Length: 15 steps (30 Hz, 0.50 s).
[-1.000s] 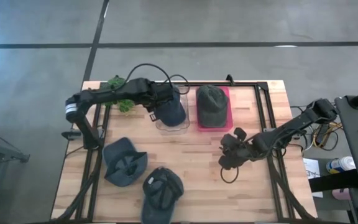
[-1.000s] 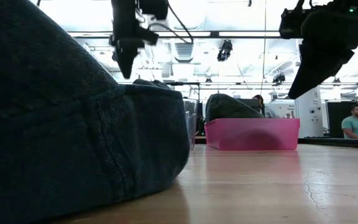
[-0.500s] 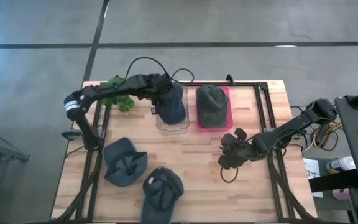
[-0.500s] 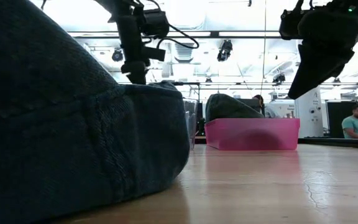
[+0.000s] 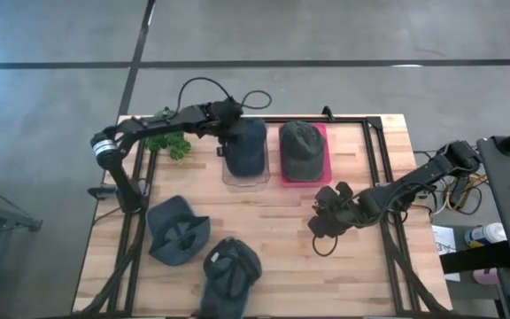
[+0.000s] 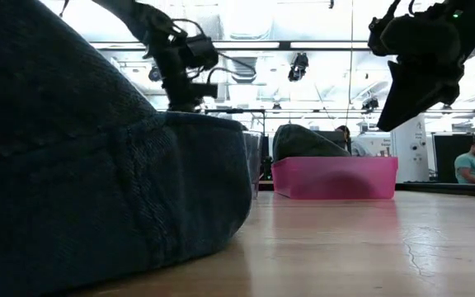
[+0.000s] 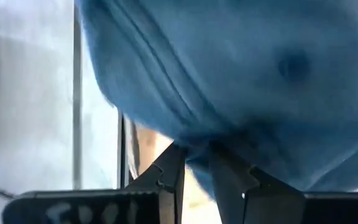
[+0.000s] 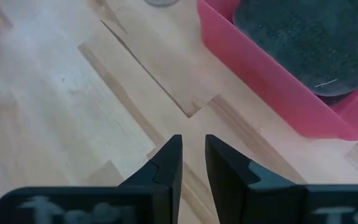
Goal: Pick & Place hat
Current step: Put the right blue cap into the transparent bin
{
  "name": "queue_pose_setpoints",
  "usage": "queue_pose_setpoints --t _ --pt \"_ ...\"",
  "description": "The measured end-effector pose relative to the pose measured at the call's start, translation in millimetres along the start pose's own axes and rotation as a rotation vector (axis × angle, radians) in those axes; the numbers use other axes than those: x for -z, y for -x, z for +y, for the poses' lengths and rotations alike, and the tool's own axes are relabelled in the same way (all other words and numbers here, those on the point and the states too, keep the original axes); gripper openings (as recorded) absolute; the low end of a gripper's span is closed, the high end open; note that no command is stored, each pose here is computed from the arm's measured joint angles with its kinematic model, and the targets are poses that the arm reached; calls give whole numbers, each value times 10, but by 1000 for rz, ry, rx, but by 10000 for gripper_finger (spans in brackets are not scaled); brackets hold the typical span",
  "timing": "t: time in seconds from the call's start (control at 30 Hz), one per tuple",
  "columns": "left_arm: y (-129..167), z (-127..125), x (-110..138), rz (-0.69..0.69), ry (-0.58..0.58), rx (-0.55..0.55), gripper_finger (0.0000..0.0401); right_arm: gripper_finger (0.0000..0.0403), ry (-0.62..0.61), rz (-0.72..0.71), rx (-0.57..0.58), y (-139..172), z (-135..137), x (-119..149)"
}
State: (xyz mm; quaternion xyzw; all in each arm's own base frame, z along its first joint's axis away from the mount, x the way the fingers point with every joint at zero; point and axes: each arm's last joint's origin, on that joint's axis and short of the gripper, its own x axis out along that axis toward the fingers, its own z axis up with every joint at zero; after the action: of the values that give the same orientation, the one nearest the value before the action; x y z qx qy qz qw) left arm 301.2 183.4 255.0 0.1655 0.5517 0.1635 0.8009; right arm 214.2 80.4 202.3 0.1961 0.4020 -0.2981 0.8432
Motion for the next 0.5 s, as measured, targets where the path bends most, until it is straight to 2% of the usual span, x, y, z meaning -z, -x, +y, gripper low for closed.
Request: queue_pose_setpoints --t 0.13,0.23,0.5 --pt "-78 -86 94 95 -44 -50 64 70 -1 2 -1 0 0 -1" --pt "-32 -70 95 124 -40 -108 64 70 -1 5 -4 0 1 0" --pt "453 54 -3 20 35 -238 64 67 7 61 -34 1 10 15"
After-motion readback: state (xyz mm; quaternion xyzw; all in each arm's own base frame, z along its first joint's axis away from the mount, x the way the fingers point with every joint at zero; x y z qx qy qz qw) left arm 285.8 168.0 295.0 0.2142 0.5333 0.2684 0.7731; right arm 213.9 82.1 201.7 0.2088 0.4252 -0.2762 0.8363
